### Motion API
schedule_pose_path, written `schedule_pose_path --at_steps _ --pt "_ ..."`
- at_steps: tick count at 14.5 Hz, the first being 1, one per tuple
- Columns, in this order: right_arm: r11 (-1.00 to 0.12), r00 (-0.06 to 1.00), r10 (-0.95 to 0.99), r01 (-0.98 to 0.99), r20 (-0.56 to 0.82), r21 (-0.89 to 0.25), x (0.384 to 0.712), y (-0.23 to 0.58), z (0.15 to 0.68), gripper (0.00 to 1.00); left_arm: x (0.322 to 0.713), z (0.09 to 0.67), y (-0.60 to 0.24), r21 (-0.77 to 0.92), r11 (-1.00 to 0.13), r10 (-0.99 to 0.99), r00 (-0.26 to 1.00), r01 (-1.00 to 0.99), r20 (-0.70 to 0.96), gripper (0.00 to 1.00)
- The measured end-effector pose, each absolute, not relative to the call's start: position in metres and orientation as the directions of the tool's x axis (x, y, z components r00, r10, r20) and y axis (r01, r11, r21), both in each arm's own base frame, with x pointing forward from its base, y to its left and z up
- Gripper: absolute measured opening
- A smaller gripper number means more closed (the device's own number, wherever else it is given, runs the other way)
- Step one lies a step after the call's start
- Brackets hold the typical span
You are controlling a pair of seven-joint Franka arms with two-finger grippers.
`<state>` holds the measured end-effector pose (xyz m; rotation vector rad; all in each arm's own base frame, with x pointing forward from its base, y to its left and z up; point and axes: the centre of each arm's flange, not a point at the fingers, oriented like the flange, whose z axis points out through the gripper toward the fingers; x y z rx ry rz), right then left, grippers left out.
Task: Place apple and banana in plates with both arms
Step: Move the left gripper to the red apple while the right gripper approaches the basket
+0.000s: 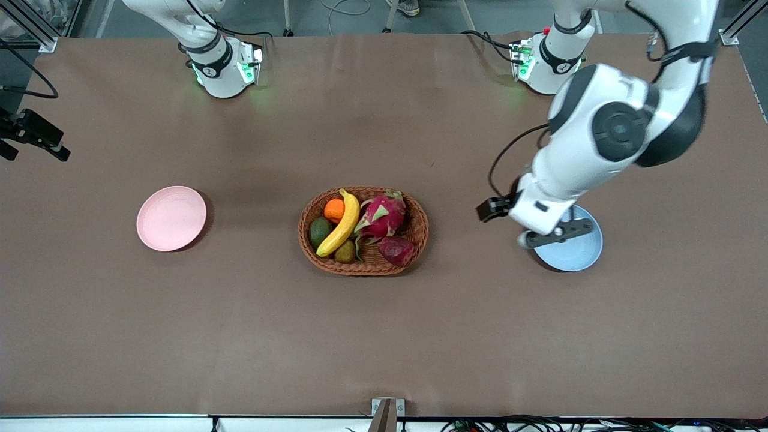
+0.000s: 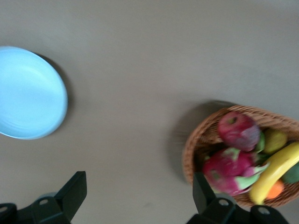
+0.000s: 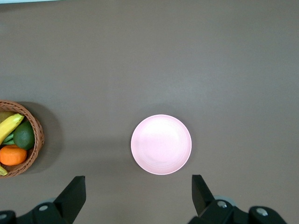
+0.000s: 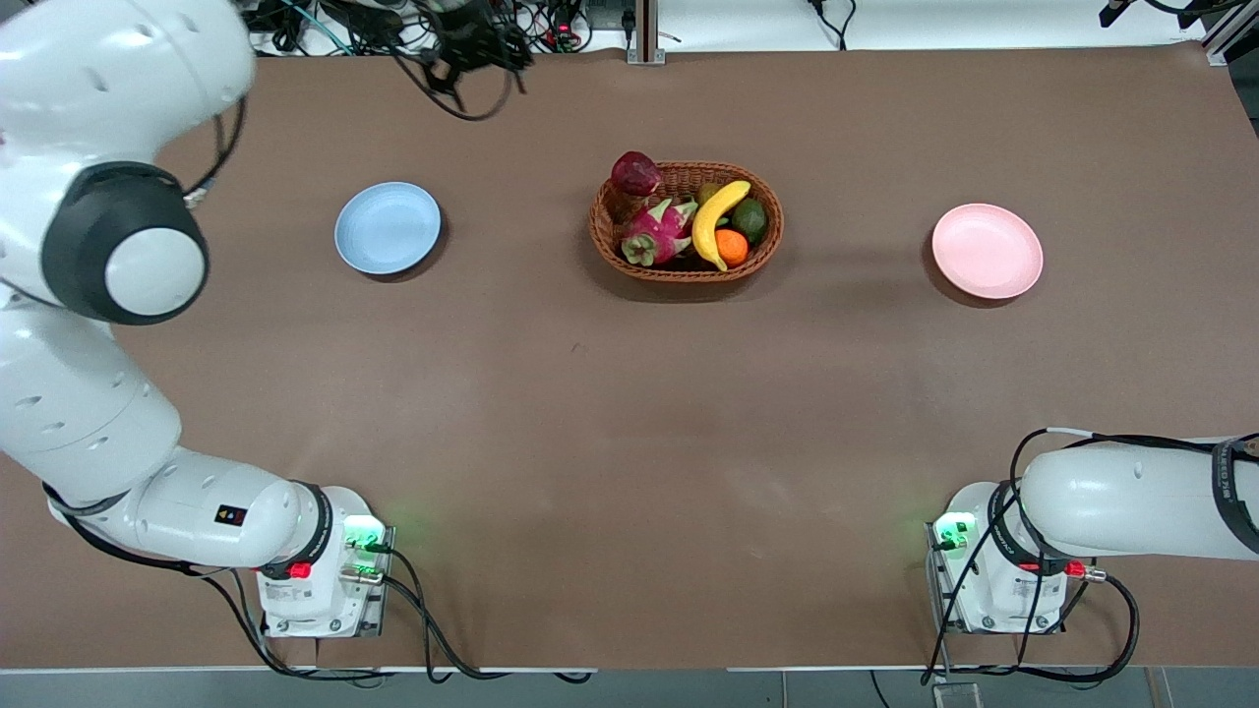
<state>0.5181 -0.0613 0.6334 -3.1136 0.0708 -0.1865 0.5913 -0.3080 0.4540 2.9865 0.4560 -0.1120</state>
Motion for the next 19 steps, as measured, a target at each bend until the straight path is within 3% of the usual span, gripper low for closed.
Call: schedule_pose_path --at_steps 7,15,19 --pt "-0.999 0.995 -0.029 -0.027 0.100 -0.023 0.525 -0.052 0.624 1.00 0.575 0.363 -0.414 0.175 -0.804 0.556 0.823 0.568 -0.117 1.00" --pt "-0.991 0.991 0.132 0.131 -0.012 -0.022 0.581 0.047 0.528 1.00 0.571 0.298 -0.454 0.245 -0.656 0.699 0.697 0.713 -0.159 1.00" --pt "-0.997 0.999 0.013 0.010 -0.044 -0.072 0.604 0.127 0.460 1.00 0.575 0.279 -0.454 0.261 -0.643 0.706 0.689 0.720 -0.160 1.00"
